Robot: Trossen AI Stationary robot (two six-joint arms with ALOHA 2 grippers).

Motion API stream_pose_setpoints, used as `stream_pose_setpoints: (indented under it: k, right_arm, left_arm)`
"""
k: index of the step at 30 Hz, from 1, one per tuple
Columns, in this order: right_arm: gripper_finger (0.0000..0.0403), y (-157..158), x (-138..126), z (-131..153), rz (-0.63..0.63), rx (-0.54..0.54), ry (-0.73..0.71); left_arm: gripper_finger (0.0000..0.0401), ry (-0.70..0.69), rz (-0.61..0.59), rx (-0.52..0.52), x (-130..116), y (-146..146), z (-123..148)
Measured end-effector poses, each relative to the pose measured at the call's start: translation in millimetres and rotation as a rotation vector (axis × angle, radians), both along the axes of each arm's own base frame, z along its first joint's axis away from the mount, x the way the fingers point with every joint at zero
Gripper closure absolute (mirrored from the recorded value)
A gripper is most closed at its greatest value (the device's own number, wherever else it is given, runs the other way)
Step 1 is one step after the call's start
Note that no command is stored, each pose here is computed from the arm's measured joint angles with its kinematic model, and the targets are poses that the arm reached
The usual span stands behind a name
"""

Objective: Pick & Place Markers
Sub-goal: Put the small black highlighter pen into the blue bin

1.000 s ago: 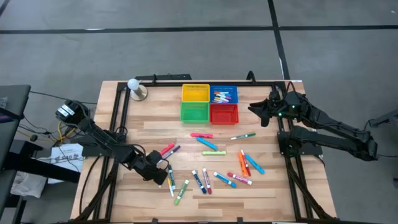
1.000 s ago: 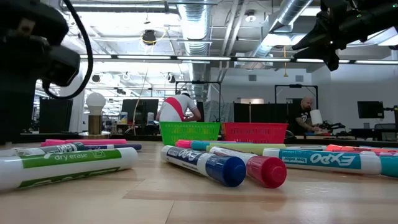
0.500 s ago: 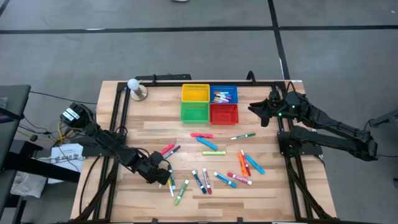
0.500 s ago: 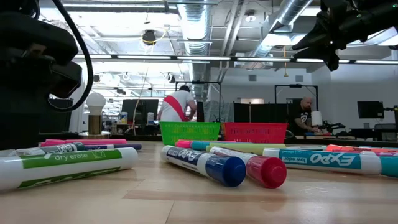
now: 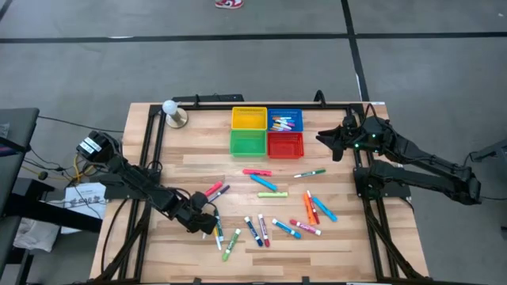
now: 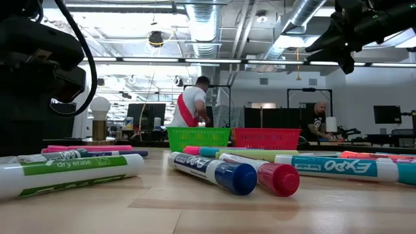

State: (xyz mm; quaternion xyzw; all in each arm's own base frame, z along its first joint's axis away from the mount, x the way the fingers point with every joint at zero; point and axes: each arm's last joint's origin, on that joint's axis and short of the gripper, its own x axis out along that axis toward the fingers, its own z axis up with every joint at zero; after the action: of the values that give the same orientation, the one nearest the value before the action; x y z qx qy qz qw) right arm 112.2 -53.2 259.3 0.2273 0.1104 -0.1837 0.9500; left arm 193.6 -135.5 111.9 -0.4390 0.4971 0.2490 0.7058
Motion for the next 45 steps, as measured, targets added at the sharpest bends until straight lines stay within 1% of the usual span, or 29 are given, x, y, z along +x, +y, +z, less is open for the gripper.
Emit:
stream_pose_setpoints:
  k: [6,12,26,31,40,45]
  right_arm:
    - [0.0284,0.0,0.0,0.1,0.002,-0.007,0.002]
    - [0.0284,0.0,0.0,0.2,0.002,-0.008,0.002]
    - [0.0284,0.0,0.0,0.3,0.004,-0.016,0.004]
    - [0.0284,0.0,0.0,0.3,0.005,-0.016,0.004]
    - [0.0284,0.0,0.0,0.3,0.005,-0.017,0.004]
    - [0.0284,-0.1,0.0,0.3,0.004,-0.017,0.004]
  left_arm:
    - [0.0242,0.0,0.001,-0.014,2.5,2.1,0.3]
    - [0.0242,-0.054,-0.074,0.005,4.5,-0.6,0.5]
    - [0.0244,-0.06,-0.08,0.001,4.9,-1.0,0.4]
    - [0.0258,-0.043,-0.11,0.007,3.5,-0.8,-0.3]
    - [0.0305,-0.029,-0.116,0.014,1.6,1.1,-2.2]
    - [0.0323,-0.028,-0.125,0.019,1.4,1.3,-2.3]
